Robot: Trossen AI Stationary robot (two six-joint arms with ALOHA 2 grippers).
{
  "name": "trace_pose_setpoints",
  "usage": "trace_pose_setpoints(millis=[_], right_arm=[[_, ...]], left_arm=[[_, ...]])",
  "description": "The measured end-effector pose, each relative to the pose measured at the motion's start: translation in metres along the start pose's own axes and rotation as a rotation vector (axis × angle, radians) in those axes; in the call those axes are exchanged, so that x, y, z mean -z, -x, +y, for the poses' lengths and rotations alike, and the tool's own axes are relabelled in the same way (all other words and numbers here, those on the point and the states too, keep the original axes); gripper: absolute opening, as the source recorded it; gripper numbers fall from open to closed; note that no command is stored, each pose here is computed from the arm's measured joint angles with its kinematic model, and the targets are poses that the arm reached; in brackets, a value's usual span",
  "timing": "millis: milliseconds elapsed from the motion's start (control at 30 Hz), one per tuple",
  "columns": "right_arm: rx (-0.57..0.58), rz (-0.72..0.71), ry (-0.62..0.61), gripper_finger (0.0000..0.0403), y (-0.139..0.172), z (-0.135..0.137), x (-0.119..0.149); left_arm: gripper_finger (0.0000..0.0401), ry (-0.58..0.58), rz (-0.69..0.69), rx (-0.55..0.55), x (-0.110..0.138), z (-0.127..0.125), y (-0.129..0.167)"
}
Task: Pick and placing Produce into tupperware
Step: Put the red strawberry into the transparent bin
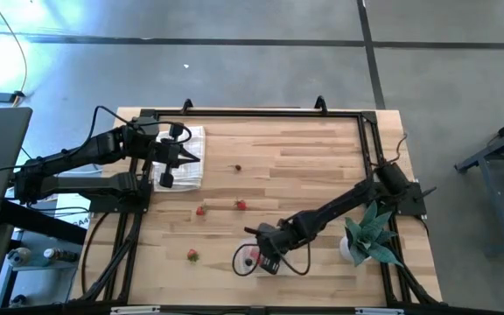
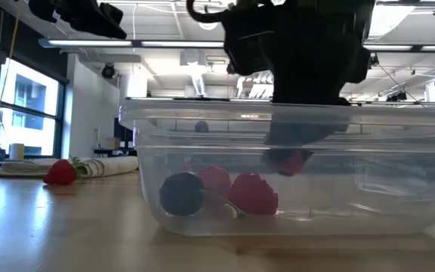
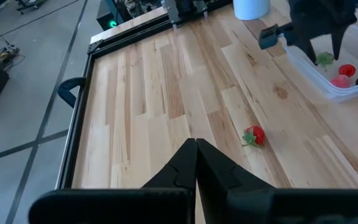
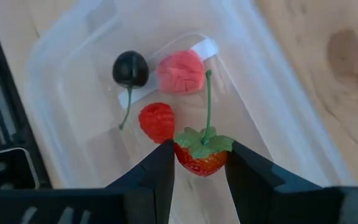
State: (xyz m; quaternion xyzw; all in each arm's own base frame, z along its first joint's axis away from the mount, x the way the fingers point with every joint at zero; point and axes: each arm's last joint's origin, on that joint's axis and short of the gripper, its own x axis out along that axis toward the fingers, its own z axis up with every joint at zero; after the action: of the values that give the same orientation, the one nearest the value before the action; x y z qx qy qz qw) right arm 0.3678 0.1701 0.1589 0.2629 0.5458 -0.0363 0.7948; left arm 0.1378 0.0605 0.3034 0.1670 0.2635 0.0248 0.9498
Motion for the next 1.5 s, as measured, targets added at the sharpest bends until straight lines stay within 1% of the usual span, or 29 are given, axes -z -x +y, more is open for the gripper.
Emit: trace_pose_setpoints(millis=[100, 267, 467, 600, 1067, 1367, 1500], right_arm=[[0.023, 0.024, 0.039, 0.0119, -0.007, 0.003, -0.002], [0.077, 0.046, 0.088, 0.0119, -0.009, 0.008, -0.007], [0.112, 0.076, 0.111, 0.0119, -0.021, 0.006, -0.006], [0.129, 0.063, 0.120, 0.0119, -0.023, 0.006, -0.006], [0.109, 0.039, 0.130, 0.0119, -0.025, 0.008, -0.008], [0.082, 0.055, 0.120, 0.0119, -0.025, 0.009, -0.008], [0.064, 0.066, 0.101, 0.0131, -0.025, 0.009, -0.008]], left_arm=[[0.0001, 0.000, 0.000, 0.000, 0.000, 0.000, 0.000], [0.0001, 0.000, 0.000, 0.000, 0.000, 0.000, 0.000], [0.0001, 0.000, 0.000, 0.000, 0.000, 0.000, 0.000], [0.0001, 0.000, 0.001, 0.000, 0.000, 0.000, 0.000], [0.0001, 0.000, 0.000, 0.000, 0.000, 0.000, 0.000], [0.0001, 0.000, 0.000, 0.000, 0.000, 0.000, 0.000], [0.0001, 0.000, 0.000, 0.000, 0.000, 0.000, 0.000]])
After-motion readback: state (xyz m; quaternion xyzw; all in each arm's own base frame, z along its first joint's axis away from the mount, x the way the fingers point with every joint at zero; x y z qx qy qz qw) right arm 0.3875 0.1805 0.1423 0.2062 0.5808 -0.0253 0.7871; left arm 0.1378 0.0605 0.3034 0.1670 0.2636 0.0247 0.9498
